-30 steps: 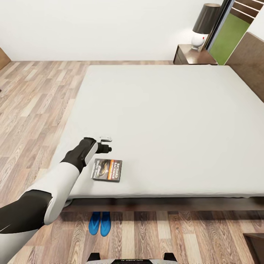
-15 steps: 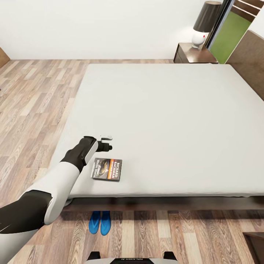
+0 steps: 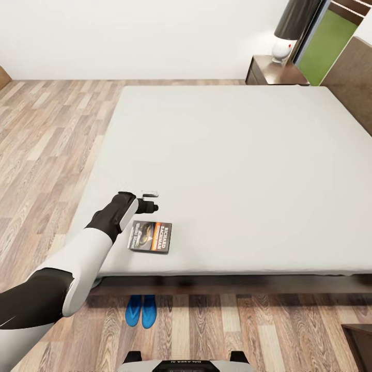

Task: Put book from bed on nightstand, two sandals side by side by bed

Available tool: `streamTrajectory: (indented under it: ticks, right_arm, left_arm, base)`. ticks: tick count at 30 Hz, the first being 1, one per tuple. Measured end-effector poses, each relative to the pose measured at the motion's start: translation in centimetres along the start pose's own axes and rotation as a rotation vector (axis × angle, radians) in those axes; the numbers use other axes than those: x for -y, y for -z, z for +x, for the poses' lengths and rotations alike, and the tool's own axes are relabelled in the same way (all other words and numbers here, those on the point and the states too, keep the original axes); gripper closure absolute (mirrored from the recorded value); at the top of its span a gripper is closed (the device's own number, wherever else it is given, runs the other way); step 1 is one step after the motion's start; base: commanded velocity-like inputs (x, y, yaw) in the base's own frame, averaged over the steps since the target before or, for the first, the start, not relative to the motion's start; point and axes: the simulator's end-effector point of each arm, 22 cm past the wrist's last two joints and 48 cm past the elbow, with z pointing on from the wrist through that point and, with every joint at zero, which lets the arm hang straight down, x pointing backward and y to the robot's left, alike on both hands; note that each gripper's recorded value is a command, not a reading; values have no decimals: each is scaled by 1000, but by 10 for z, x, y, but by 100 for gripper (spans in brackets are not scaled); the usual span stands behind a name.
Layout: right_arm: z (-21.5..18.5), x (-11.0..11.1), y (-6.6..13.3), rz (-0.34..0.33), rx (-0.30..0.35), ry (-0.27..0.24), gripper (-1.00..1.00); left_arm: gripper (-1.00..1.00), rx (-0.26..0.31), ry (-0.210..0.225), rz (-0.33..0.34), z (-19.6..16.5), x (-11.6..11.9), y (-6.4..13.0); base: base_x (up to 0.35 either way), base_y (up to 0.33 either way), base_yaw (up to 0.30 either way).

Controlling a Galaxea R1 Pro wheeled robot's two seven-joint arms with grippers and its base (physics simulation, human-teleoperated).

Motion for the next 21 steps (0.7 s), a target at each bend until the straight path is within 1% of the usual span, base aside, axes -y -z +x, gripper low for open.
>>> streamTrajectory:
  ticks: [11, 21]
  right_arm:
    - [2, 0, 0, 0, -4, 5, -100]
    - [7, -2, 1, -5, -16, 7, -100]
  left_arm:
    - [-100, -4, 0, -1, 2, -1, -2]
    - [-100, -15, 0, -1, 8, -2, -9]
  base:
    - [0, 0, 0]
    - [0, 0, 0]
